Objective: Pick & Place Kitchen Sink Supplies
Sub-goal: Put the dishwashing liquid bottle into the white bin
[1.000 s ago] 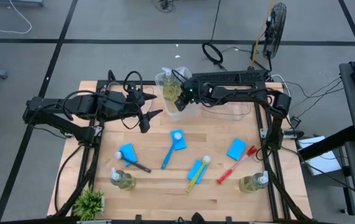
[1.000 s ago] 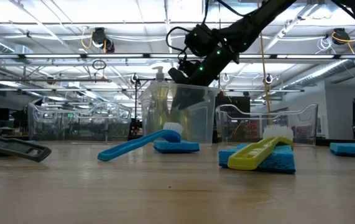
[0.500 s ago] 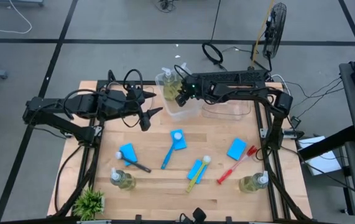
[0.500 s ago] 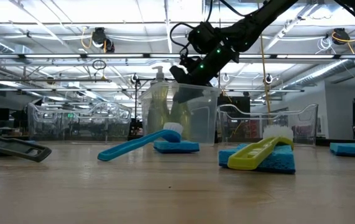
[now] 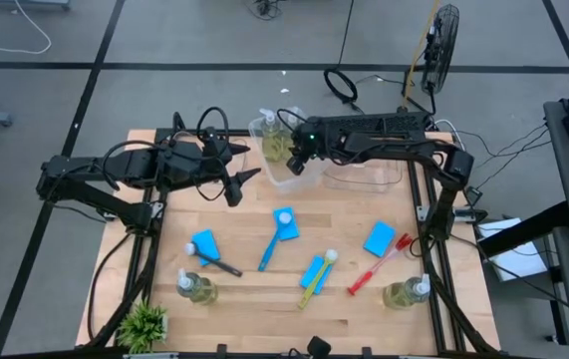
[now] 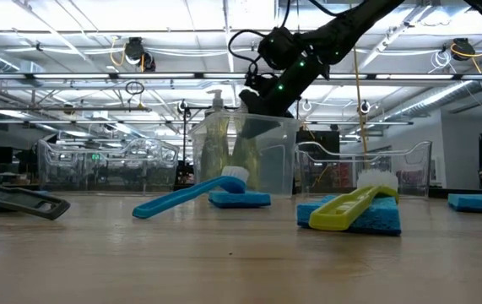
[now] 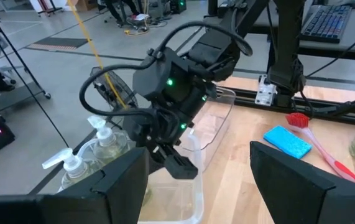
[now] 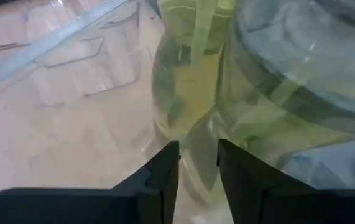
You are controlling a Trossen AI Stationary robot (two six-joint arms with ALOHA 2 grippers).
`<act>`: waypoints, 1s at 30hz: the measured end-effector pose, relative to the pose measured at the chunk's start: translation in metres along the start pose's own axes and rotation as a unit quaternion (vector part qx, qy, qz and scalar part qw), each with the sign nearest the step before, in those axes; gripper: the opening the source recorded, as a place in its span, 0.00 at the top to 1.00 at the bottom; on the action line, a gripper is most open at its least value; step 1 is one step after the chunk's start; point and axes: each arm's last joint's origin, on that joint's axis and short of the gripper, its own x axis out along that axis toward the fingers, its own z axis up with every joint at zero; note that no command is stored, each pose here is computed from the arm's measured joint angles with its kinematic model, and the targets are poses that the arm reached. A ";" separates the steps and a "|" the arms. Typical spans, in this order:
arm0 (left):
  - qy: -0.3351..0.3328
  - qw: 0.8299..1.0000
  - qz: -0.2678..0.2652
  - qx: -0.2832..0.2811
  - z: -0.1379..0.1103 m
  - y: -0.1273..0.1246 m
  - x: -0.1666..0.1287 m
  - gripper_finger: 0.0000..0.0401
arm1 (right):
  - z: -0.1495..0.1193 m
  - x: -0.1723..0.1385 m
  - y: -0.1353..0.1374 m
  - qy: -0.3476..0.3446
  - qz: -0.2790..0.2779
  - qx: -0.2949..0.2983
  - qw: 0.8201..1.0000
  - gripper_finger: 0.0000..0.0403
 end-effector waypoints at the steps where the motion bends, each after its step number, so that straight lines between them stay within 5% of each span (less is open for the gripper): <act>1: 0.000 1.000 0.000 0.000 0.000 0.000 0.000 0.32 | 0.001 -0.003 0.000 0.002 -0.002 -0.002 1.000 0.75; 23: 0.005 1.000 -0.001 0.003 -0.002 -0.003 0.006 0.32 | -0.001 -0.006 0.010 0.010 -0.001 -0.057 0.998 0.75; 30: 0.004 1.000 -0.001 0.002 -0.002 -0.003 0.006 0.32 | 0.001 -0.006 0.003 0.011 -0.048 -0.084 0.995 0.75</act>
